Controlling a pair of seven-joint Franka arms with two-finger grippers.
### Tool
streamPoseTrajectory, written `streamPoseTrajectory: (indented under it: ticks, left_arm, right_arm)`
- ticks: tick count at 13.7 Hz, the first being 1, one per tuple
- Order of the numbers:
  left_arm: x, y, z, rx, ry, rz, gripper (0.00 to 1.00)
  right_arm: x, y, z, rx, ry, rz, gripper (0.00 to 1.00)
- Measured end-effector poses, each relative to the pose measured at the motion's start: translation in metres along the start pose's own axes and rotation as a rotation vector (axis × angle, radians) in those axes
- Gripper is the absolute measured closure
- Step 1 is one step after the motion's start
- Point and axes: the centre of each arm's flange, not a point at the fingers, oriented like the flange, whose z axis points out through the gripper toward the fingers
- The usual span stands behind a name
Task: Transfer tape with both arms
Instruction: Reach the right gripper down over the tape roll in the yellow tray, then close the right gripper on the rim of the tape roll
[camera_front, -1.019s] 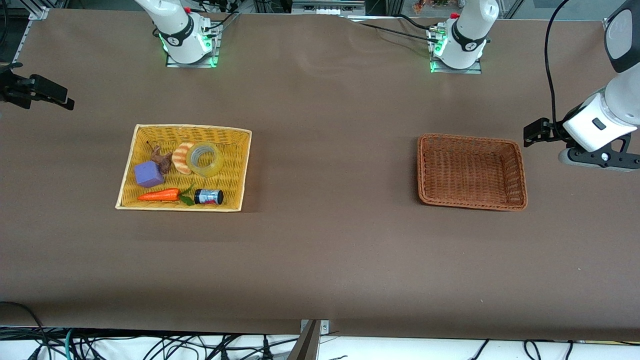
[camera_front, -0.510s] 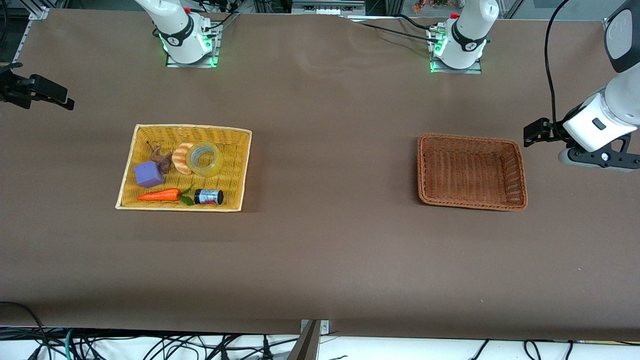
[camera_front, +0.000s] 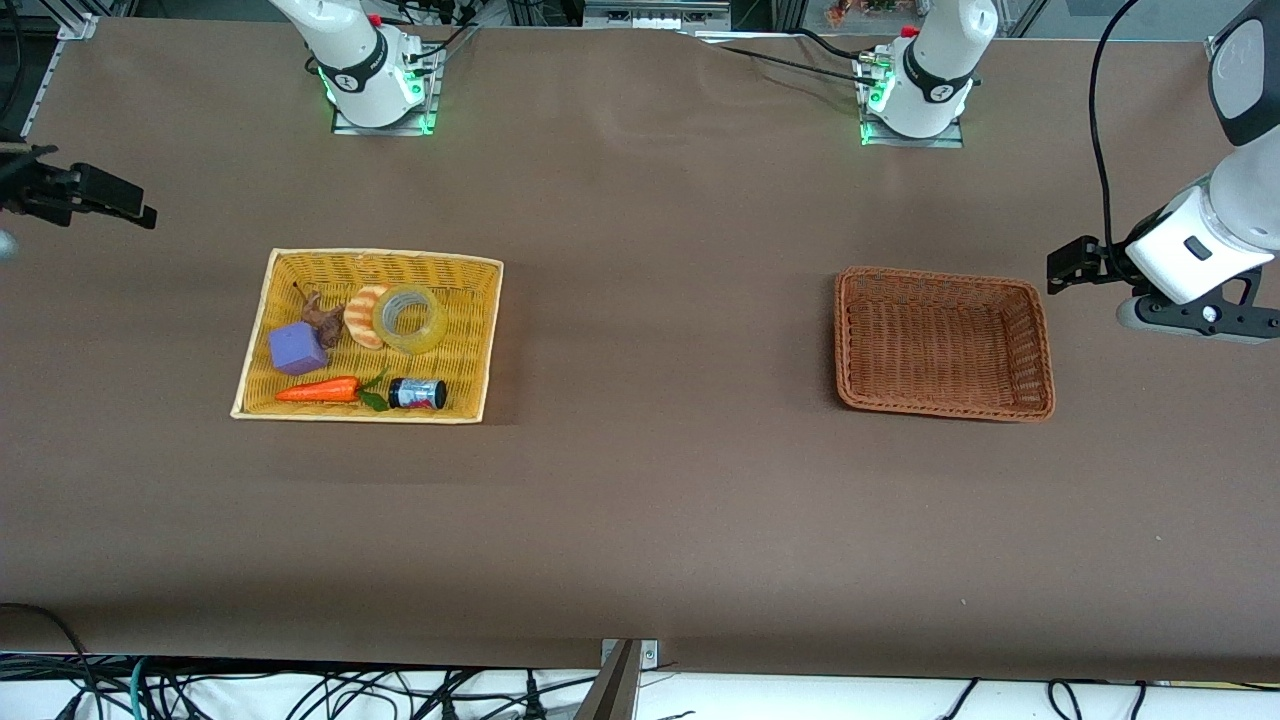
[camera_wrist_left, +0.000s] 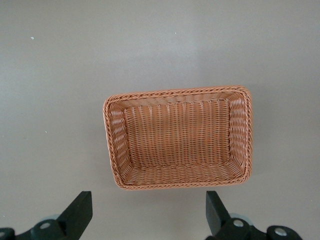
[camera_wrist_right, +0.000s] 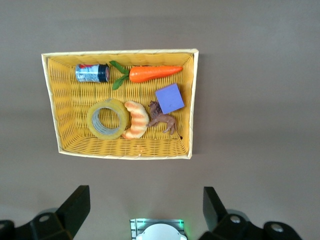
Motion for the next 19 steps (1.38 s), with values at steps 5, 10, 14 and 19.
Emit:
streamPoseTrajectory:
  ticks: [5,10,14,19]
  left_arm:
    - [0.0,-0.003,0.001,-0.001,-0.001,-0.004,0.0]
    - [0.001,-0.004,0.002,-0.001,-0.004,-0.007,0.0]
    - [0.002,-0.004,0.005,-0.001,-0.01,-0.007,0.0]
    - [0.002,-0.005,0.006,-0.002,-0.01,-0.008,0.0]
  right_arm:
    - [0.046,-0.013,0.09,0.003,-0.129,0.007,0.0]
    - [0.053,-0.094,0.21,-0.025,-0.072,0.046,0.0]
    - [0.023,-0.135,0.29,-0.023,-0.025,0.06,0.0]
    - [-0.011,-0.169,0.333,-0.013,0.028,0.096,0.0]
